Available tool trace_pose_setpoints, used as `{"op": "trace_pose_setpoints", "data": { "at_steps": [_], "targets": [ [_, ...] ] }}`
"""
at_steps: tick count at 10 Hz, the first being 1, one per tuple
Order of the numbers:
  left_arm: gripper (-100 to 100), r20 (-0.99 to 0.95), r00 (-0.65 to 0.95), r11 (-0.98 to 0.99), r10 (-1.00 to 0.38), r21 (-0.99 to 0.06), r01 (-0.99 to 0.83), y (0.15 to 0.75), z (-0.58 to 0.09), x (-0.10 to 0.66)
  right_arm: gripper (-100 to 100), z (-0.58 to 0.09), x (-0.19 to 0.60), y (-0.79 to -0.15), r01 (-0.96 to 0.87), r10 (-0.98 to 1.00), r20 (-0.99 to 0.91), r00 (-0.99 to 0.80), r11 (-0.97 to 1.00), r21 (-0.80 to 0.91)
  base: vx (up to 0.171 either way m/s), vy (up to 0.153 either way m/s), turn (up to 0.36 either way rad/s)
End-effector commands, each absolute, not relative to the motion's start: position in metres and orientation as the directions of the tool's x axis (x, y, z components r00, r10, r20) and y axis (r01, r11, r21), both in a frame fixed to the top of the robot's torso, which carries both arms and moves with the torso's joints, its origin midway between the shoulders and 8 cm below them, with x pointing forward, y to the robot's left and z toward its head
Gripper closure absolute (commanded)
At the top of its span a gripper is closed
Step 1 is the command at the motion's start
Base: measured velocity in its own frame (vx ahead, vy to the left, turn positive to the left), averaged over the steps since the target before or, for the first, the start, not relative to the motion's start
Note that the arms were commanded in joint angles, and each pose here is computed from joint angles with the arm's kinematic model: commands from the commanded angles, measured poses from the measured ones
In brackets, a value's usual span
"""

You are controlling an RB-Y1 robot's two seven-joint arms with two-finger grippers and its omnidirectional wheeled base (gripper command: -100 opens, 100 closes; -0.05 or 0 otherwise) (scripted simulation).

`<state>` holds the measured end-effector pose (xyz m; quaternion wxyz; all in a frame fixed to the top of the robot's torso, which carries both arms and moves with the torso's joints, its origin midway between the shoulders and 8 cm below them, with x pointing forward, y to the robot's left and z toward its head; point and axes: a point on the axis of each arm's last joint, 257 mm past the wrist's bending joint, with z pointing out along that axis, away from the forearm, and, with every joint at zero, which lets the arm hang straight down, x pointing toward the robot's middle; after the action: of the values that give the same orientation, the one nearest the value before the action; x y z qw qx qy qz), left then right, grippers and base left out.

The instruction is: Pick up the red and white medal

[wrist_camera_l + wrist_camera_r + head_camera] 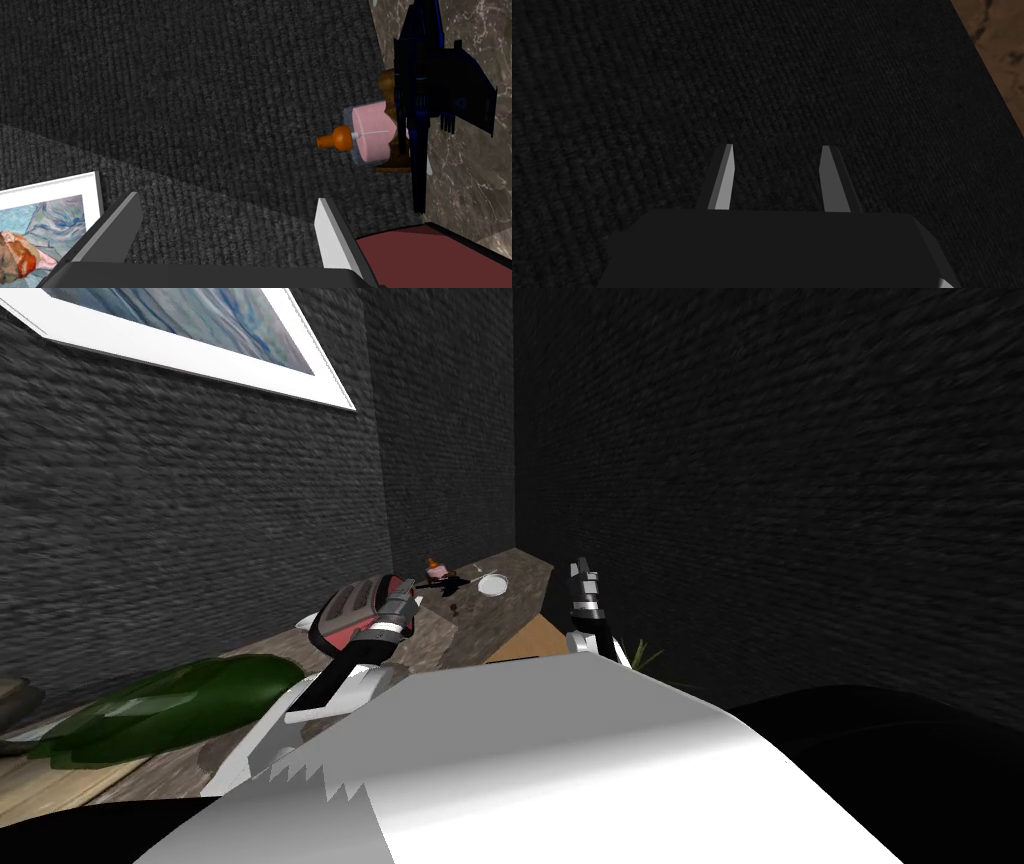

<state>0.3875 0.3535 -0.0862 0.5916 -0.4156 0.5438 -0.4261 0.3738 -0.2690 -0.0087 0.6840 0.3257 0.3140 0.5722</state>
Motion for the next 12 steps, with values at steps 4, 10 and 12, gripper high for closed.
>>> {"op": "trace_pose_setpoints", "data": {
  "at_steps": [4,10,12],
  "targets": [
    [-100,-0.317,0.022,0.315,-0.948,-0.947,-0.069,0.366,-0.11,0.386,0,-0.009,0.374,-0.269,-0.578,0.987,-0.057,0.148,0.133,0.805,0.0,0.007,-0.107],
    [-100,-0.353,-0.025,0.348,-0.935,-0.906,-0.239,0.382,-0.146,0.38,0,-0.009,0.374,-0.269,-0.578,0.987,-0.057,0.148,0.133,0.805,0.005,0.006,-0.108],
    [-100,-0.363,-0.043,0.359,-0.931,-0.885,-0.297,0.387,-0.16,0.376,0,-0.009,0.374,-0.269,-0.578,0.987,-0.057,0.148,0.133,0.805,0.008,0.004,-0.118]
  ]
}}
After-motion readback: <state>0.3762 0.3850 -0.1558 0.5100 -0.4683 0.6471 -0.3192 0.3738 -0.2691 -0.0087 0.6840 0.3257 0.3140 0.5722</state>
